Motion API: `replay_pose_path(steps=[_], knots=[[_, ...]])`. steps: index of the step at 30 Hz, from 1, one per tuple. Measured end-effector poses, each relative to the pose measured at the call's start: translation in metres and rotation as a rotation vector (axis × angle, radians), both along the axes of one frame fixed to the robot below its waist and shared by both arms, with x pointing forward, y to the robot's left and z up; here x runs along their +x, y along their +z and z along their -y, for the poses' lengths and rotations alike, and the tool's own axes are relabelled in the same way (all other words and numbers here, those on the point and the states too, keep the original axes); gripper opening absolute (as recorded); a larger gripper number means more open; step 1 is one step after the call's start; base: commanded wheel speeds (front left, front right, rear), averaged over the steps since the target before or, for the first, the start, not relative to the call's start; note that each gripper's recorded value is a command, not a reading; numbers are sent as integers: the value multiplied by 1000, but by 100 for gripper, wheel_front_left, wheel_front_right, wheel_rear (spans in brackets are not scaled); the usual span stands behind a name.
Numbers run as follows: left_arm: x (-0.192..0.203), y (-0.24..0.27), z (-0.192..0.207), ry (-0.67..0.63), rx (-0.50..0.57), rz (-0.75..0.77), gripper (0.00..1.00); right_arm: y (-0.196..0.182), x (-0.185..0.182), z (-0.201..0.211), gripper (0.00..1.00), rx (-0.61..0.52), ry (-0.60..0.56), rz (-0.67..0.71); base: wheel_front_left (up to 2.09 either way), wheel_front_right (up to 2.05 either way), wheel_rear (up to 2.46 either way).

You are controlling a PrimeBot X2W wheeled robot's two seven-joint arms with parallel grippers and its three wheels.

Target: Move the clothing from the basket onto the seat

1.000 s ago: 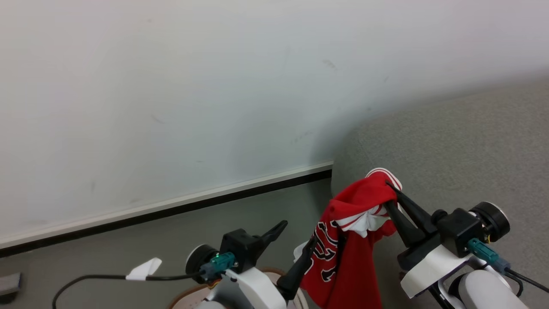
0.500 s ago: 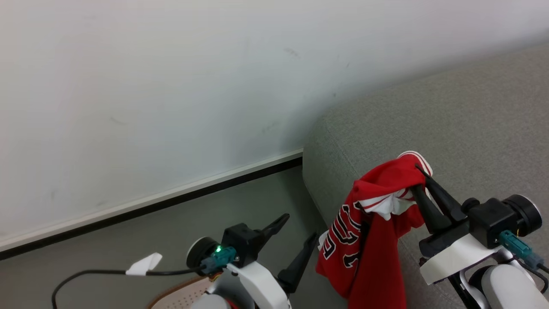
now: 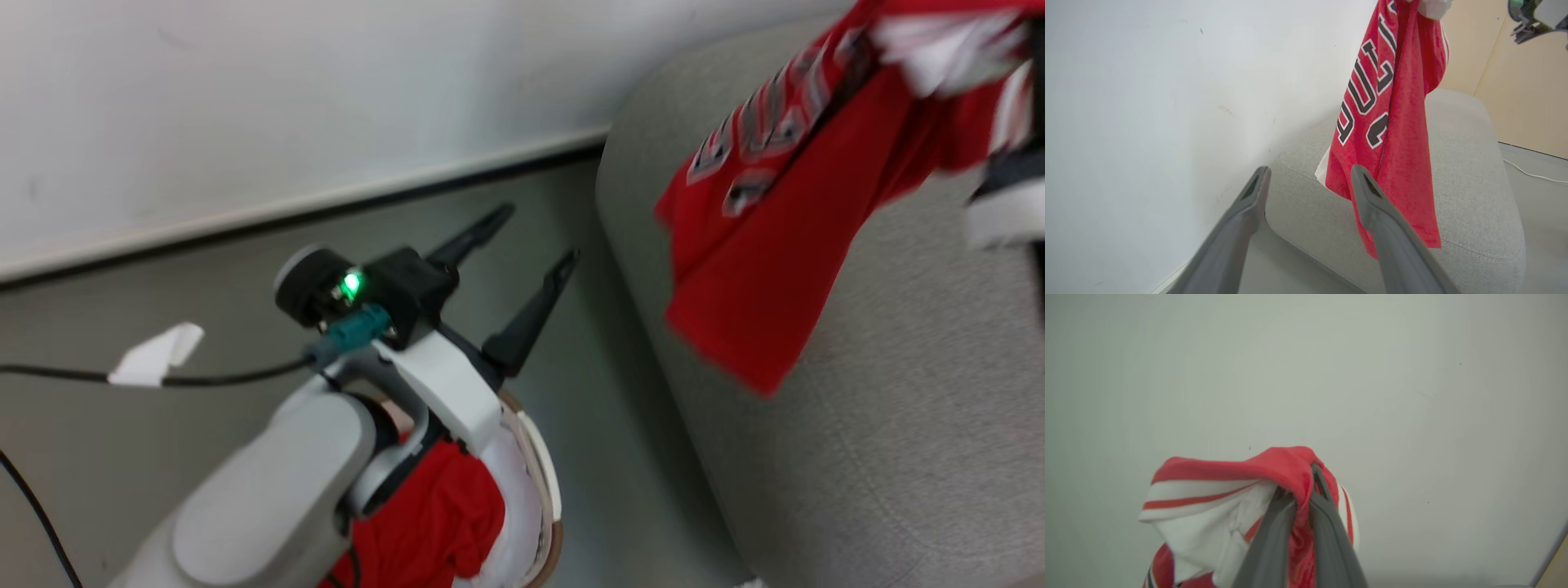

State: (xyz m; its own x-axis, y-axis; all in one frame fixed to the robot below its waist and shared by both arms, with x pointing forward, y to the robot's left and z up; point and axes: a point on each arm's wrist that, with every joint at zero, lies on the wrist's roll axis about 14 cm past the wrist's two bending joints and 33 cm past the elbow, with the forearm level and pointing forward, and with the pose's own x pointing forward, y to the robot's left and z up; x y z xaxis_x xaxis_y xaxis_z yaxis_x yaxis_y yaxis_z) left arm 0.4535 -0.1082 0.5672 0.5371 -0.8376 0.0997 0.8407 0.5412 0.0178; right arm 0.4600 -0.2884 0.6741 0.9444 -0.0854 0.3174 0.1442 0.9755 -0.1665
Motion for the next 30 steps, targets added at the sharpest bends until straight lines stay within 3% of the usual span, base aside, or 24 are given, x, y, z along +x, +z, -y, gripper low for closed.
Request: replay_pose_path(steps=[7,14,18,22,28,29,30], knots=[[60,-45,-23,50,-22,-65,100,59,77,76,0,-97,-248,75,0,0,0],[74,-94,-56,114,28,-145,100,50,109,131,0,-82,-429,26,0,0,0],[74,-108,-66,131,43,-171,100,-3,115,158,0,-41,-517,-111,0,0,0],[73,-118,-71,138,49,-190,100,-111,99,179,0,2,-609,-386,0,0,0],[68,-132,-78,161,62,-240,100,-221,68,159,0,91,-631,-601,0,0,0],[66,-133,-79,163,65,-243,100,-230,66,153,23,108,-623,-609,0,0,0],[64,-134,-80,167,69,-248,100,-232,66,149,80,113,-615,-602,0,0,0]])
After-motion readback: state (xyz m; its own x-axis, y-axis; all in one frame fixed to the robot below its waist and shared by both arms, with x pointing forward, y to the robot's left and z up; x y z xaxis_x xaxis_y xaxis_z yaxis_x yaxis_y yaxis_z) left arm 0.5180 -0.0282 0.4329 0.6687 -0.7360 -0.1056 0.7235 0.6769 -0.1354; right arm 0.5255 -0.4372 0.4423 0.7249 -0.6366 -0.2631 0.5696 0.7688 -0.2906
